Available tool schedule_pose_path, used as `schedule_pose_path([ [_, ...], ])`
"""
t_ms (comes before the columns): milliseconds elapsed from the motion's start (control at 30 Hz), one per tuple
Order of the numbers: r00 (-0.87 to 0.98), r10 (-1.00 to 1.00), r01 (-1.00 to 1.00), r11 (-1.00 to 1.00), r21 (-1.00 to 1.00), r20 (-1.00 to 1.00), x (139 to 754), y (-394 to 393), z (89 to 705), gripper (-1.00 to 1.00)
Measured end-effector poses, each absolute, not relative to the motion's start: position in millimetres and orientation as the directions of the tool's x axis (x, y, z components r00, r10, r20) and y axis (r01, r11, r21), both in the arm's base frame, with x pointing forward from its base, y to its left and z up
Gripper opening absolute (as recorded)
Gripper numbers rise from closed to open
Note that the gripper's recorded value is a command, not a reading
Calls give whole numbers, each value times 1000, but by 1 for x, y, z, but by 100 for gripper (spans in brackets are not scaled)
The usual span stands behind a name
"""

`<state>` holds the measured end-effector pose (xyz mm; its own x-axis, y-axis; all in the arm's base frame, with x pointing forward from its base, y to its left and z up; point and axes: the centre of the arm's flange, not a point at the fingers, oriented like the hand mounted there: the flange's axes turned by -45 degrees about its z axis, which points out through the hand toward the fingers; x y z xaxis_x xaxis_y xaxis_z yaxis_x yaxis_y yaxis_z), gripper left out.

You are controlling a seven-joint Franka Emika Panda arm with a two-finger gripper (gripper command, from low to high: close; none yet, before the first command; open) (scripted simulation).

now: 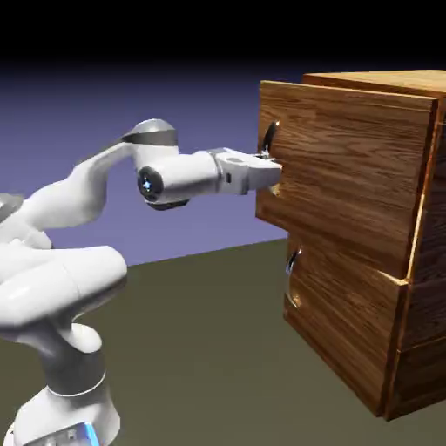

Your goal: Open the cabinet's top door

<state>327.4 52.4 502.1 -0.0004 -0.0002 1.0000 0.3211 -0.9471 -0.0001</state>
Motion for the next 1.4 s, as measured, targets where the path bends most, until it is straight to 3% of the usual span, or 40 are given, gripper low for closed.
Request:
schedule_pose_path([
  [667, 0, 0, 663, -749, 0, 1000, 242, -63, 502, -100],
  [1400, 0, 0, 898, -440, 0, 1000, 209, -200, 502, -100],
])
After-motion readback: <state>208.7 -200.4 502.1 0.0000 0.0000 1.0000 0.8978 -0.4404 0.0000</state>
